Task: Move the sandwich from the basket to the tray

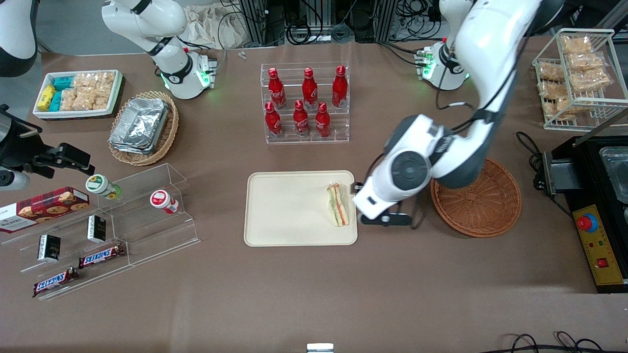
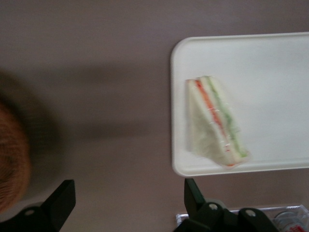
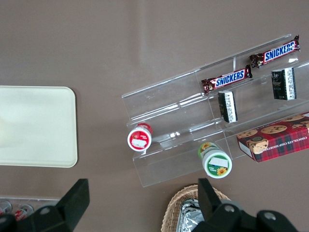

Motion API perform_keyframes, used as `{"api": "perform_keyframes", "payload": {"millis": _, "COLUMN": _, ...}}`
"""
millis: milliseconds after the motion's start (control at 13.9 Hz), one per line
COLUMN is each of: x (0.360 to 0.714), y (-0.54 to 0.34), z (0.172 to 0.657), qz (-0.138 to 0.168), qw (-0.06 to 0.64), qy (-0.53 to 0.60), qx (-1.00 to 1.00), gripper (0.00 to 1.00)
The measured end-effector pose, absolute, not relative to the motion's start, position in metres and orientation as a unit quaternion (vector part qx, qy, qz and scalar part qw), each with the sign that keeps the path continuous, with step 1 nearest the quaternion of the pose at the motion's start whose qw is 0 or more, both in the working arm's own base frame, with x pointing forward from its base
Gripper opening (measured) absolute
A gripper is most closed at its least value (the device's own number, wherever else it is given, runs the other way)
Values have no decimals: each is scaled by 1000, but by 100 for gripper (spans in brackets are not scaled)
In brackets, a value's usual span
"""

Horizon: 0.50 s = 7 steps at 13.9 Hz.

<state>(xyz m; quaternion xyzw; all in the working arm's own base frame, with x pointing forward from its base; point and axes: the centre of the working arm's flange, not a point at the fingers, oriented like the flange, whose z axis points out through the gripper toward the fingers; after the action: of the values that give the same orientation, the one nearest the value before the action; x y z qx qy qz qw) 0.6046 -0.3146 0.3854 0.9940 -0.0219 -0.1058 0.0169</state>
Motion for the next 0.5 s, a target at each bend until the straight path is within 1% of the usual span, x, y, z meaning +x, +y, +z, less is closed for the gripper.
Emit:
{"api": "perform_keyframes", "payload": {"millis": 216, "x": 621, "y": -239, "z": 429, "qz": -105, "qw": 11, "qy": -4, "qx": 994, "gripper": 100}}
{"api": "perform_keyframes", "payload": {"millis": 504, "x": 626, "y": -149, "z": 468, "qz": -114, "qw": -15, "qy": 55, "qx": 992, "gripper": 100}}
